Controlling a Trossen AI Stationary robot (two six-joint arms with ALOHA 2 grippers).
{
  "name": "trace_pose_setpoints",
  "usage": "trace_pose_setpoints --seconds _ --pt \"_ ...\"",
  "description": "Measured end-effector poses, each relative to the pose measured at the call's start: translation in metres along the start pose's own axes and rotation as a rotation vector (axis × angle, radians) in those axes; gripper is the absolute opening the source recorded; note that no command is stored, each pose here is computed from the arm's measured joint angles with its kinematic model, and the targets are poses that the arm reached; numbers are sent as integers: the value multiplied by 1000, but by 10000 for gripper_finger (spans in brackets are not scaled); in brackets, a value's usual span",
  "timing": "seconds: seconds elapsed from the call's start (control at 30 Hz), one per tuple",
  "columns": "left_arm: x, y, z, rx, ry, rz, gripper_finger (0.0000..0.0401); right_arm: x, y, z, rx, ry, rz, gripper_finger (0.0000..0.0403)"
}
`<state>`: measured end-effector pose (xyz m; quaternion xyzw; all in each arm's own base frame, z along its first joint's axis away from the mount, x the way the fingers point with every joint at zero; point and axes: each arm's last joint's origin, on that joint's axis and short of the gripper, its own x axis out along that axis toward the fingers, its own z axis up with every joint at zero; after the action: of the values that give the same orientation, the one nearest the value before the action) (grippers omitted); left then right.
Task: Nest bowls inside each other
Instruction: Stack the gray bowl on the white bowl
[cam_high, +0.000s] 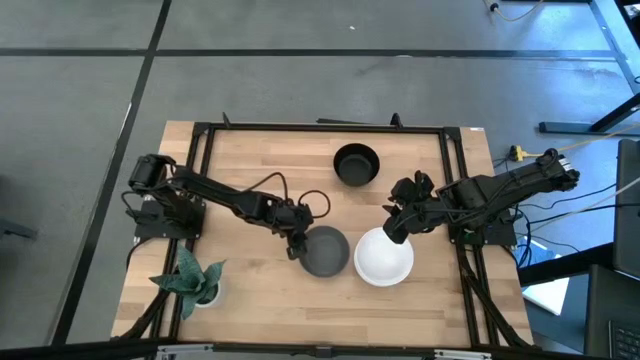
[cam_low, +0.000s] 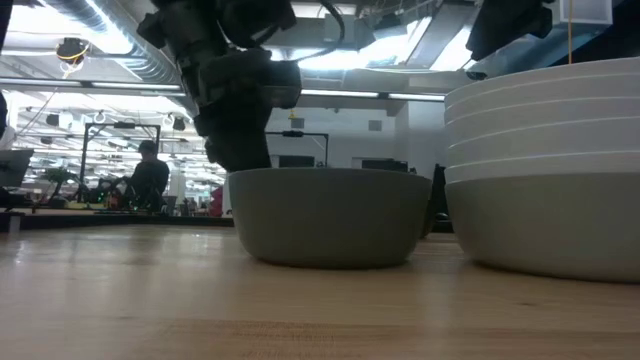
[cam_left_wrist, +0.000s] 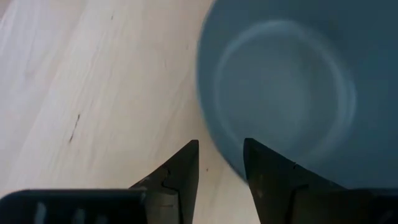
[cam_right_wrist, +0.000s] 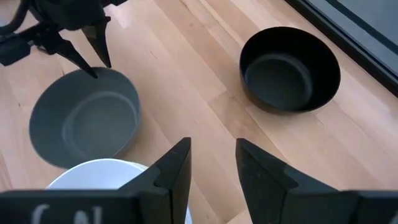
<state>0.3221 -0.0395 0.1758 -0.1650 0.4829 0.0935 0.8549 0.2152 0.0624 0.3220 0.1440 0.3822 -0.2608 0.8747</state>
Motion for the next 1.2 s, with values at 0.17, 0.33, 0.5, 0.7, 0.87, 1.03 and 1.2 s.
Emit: trace_pose_setpoints --seconds 0.17,0.33,0.5,0.7,0.87,1.03,1.2 --pt "4 0 -1 1 9 3 121 0 0 0 -3 3 -3 127" --pt "4 2 0 -6 8 7 98 0 0 0 -2 3 -2 127" --pt "4 6 2 -18 12 0 30 0 0 0 -1 3 -2 127" --pt "4 11 4 -31 15 2 6 0 0 0 0 4 -2 127" --pt "4 17 7 -46 8 6 3 0 -1 -1 -4 9 -7 127" --pt "5 21 11 -63 -9 8 2 0 -2 -2 -12 22 -22 127" --pt "2 22 18 -51 -44 -49 2 0 -5 -4 -29 33 -53 127"
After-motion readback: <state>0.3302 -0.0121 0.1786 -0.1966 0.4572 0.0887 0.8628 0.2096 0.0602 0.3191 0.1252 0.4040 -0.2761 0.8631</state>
